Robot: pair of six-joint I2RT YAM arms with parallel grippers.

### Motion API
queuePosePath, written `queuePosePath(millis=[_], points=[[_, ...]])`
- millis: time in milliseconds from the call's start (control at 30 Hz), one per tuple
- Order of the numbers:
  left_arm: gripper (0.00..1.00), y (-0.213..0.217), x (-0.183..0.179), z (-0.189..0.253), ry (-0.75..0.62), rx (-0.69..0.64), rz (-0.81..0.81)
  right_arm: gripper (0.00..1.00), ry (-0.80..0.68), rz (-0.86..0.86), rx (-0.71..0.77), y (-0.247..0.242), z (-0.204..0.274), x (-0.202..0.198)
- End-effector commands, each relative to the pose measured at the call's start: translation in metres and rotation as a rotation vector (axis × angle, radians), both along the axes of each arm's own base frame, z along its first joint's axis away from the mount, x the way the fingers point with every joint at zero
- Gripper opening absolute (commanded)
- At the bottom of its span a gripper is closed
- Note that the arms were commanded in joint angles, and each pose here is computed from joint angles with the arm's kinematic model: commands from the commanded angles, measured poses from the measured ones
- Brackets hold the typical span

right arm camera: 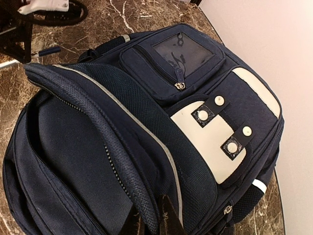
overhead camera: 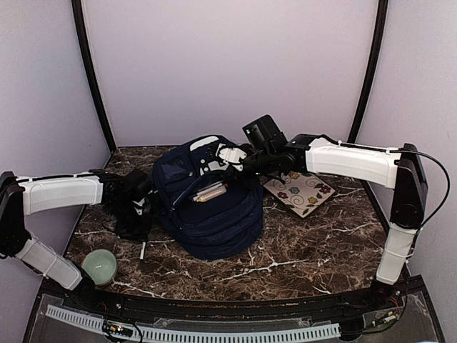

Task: Pack the student bag
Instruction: Pick up the pen at the center of the board, then place the pen in the upper front pocket of the bag.

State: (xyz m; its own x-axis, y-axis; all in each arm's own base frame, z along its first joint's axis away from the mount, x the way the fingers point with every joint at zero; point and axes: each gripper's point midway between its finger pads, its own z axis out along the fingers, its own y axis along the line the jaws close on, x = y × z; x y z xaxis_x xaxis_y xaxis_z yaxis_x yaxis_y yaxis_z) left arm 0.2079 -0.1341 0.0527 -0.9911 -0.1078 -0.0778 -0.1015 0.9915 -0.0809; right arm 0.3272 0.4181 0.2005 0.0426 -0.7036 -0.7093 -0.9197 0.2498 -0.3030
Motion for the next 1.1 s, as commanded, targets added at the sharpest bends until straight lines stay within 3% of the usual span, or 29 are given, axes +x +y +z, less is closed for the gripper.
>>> queuePosePath(millis=[0,133,400,533,800,1067], points=[[0.05,-0.036,0.007,0.057,-0.159,-0.133,-0.158,0.07,-0.025,0.003,0.1,0.004,0.037,0.0],[0.05,-0.115,0.003,0.114,-0.397,-0.369,-0.5,0.07,-0.019,0.004,0.103,0.005,0.036,0.0],[0.03,-0.178,0.001,0.165,-0.621,-0.508,-0.785,0.07,-0.021,-0.003,0.098,0.006,0.035,0.002],[0.03,-0.196,0.013,0.159,-0.63,-0.468,-0.864,0.07,-0.017,-0.005,0.093,0.007,0.032,0.004],[0.03,-0.211,0.053,0.142,-0.672,-0.236,-1.014,0.07,-0.007,-0.007,0.104,0.008,0.034,0.003],[0.02,-0.213,0.086,0.125,-0.742,-0.06,-1.051,0.07,-0.004,-0.01,0.107,0.007,0.033,0.003]])
